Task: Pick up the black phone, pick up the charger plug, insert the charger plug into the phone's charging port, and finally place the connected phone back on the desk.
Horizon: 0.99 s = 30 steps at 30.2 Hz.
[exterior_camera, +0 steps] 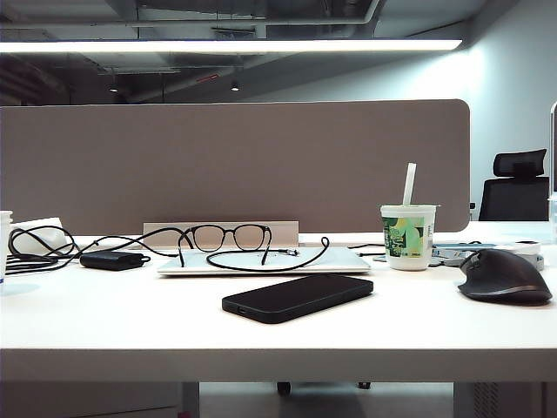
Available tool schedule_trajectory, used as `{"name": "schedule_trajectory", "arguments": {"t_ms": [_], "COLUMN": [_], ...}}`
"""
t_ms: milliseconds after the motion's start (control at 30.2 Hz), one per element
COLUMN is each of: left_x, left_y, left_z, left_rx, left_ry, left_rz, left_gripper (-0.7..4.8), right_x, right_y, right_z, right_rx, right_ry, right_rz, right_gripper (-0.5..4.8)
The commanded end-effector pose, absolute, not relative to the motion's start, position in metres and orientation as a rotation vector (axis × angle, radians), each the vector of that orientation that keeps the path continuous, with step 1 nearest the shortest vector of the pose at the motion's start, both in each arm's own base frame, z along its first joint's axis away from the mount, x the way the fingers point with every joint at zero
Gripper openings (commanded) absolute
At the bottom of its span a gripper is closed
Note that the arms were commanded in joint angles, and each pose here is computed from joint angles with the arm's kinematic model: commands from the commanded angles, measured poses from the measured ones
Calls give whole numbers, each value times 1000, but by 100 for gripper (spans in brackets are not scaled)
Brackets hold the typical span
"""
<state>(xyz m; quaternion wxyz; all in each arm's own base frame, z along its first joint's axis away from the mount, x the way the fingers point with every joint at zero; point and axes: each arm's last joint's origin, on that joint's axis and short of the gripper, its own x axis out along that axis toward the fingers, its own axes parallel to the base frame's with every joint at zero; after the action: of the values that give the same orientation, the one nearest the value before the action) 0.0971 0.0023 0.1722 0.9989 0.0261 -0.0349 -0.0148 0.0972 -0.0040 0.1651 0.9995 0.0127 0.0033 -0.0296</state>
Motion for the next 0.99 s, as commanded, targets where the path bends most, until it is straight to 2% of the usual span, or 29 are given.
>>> {"name": "schedule_trajectory", "arguments": {"t_ms": [33, 265, 430, 728, 993], "left_x": [97, 97, 97, 89, 84], "left_y": [2, 2, 2, 2, 2], "left_z": [174, 174, 176, 203, 242], "left_rx": [50, 50, 25, -35, -49], "left_ry": [-82, -82, -103, -111, -124], "left_rz": [-34, -34, -35, -37, -38], "left_gripper": [-6, -6, -6, -6, -6], "right_x": [97, 97, 94, 74, 69], "right_y": [-4, -4, -3, -3, -4], "right_z": [167, 168, 182, 241, 295], "right_rx": [23, 30, 131, 118, 102], "right_ry": [-9, -14, -56, -194, -185], "right_rz": [-54, -51, -47, -55, -73], "right_gripper": [-6, -6, -6, -6, -6]}}
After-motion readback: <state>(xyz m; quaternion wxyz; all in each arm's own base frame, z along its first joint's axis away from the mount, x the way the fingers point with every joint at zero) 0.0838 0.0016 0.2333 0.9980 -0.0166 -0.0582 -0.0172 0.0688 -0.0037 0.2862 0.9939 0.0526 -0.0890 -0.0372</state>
